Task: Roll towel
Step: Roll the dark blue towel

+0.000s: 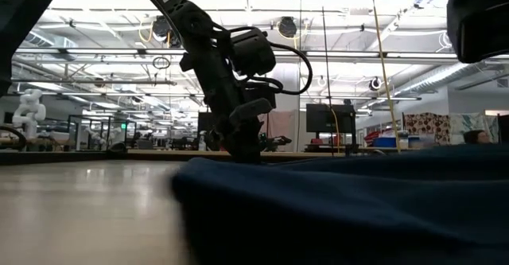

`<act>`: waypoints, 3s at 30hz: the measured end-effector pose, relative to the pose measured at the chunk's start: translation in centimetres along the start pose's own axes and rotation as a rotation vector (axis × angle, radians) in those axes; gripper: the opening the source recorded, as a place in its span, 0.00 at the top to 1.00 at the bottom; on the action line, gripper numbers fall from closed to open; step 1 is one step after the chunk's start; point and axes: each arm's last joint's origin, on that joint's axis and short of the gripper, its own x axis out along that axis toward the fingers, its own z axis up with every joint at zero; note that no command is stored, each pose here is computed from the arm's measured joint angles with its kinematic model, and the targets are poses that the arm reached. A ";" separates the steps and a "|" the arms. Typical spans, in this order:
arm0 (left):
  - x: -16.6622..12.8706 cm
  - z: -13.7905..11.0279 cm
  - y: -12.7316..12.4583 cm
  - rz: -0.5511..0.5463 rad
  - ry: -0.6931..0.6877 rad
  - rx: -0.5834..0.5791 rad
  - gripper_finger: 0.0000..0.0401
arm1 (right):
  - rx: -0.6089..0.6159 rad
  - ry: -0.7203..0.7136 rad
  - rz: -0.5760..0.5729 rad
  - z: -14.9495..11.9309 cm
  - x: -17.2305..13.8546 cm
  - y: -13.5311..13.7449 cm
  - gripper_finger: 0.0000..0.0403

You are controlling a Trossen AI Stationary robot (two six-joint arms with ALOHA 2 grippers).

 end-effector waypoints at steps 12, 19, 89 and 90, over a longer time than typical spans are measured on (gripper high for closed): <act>0.0 -0.1 0.1 0.007 0.007 -0.001 0.66 | 0.114 0.008 -0.039 -1.2 -4.6 -0.3 0.86; 0.1 -0.1 0.1 0.015 -0.001 0.000 0.65 | 0.315 -0.053 0.017 -2.9 -2.7 -1.3 0.73; -1.8 -10.1 -18.2 -0.080 -0.057 0.144 0.66 | 0.361 0.034 -0.075 1.3 -0.4 -3.0 1.00; -1.8 -10.1 -18.2 -0.079 -0.056 0.148 0.66 | 0.361 0.058 -0.073 1.3 -0.4 -3.0 1.00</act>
